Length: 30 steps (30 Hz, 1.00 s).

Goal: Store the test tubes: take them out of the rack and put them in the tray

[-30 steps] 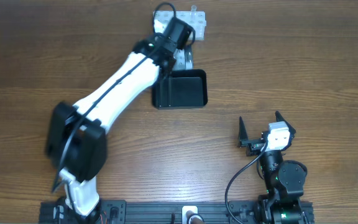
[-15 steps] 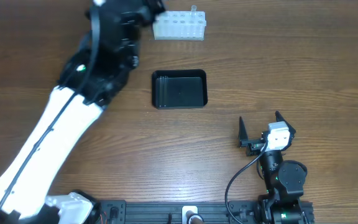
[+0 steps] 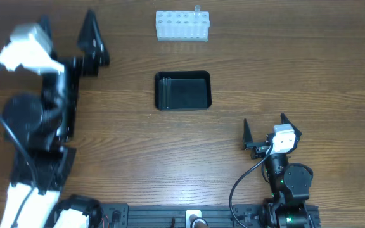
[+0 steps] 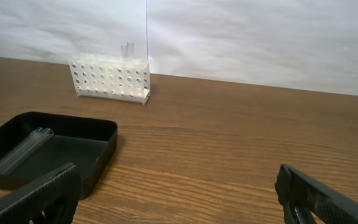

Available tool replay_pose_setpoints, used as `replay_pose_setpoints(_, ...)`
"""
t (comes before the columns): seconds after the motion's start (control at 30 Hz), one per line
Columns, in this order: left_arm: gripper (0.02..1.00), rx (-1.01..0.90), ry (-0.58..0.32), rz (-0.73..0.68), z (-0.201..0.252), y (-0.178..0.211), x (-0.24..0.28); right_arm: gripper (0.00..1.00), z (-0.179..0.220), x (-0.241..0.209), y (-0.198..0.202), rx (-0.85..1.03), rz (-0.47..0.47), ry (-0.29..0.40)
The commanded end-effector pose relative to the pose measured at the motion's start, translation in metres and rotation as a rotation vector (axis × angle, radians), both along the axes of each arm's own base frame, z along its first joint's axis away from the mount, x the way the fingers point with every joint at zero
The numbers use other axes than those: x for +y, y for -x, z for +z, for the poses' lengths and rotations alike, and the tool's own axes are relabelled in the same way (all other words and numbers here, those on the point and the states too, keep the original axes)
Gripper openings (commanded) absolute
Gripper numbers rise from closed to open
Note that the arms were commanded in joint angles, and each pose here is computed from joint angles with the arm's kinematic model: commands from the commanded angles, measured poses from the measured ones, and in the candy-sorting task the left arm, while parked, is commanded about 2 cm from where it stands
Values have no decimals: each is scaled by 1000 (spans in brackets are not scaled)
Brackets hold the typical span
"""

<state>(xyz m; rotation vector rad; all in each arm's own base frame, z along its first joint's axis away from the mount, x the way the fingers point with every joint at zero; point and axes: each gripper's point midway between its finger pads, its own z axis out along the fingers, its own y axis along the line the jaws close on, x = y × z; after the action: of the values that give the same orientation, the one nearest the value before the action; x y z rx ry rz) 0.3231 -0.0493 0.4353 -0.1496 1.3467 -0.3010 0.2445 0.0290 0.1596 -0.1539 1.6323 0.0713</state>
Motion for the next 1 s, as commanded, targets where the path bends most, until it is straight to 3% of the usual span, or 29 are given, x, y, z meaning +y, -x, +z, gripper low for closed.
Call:
replay_pose_setpoints(0.03,996,-45,-109,-107,-41,31,-3,991,-1,1,0,0,7,-4)
replay_pose_setpoints(0.3,998,-144,-117,-38,-110,77,22,993,-1,1,0,0,7,-4)
replay_pose_setpoints(0.63,998,-113,-167,-19,-181,84,24,991,-1,1,0,1,7,-4)
replay_pose_setpoints(1.0,1000,161,-175,-44,-250,78,23,993,-1,1,0,0,7,-4)
